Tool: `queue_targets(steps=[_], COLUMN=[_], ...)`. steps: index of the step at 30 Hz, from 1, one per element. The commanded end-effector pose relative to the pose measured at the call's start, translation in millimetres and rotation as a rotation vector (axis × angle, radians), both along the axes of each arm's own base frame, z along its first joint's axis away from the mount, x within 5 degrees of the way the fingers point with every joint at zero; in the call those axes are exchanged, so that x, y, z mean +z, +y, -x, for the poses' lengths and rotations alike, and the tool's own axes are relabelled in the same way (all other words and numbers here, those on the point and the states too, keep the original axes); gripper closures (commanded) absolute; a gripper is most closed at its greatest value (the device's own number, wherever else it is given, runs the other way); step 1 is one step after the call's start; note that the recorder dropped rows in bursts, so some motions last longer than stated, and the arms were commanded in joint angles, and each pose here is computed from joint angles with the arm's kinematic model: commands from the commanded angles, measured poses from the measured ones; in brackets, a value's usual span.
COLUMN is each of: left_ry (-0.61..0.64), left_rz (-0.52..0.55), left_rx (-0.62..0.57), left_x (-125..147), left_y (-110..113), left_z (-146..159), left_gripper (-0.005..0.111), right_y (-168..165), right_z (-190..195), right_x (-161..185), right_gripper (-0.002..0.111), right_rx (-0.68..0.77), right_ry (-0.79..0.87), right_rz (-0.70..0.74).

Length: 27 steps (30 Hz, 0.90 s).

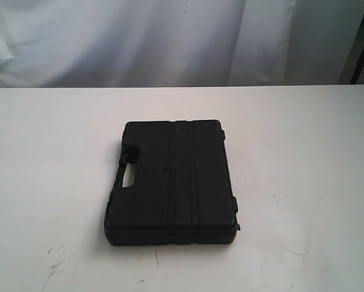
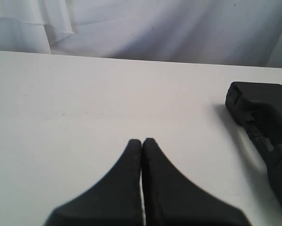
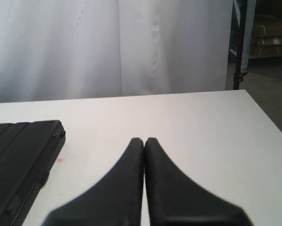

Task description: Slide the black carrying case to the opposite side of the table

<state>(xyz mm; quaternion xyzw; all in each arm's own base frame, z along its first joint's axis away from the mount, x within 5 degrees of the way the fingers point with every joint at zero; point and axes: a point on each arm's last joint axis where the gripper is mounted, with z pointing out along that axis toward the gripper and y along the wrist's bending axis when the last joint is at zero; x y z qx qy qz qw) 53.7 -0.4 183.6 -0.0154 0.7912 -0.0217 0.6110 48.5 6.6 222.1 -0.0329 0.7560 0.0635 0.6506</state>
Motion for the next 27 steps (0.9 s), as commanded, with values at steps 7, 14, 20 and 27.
queue_targets(steps=[7,14,20,27], left_ry=[-0.01,-0.01,-0.01,-0.01], left_rz=[0.002,0.002,0.002,0.002], left_rx=[-0.007,-0.007,-0.007,-0.007], left_x=[-0.4,-0.4,-0.4,-0.4], left_y=[-0.4,-0.4,-0.4,-0.4], left_z=[0.0,0.0,0.0,0.0], left_gripper=[0.107,0.107,0.107,0.107], right_y=[0.6,-1.3,-1.8,-1.8], right_z=[-4.5,-4.6,-4.7,-4.7], right_x=[-31.7,-40.2,-40.1,-40.1], right_gripper=[0.108,0.108,0.108,0.108], right_rx=[-0.02,-0.049,-0.051,-0.051], right_ry=[0.071,0.113,0.109,0.109], right_rz=[0.001,0.024,0.039,0.039])
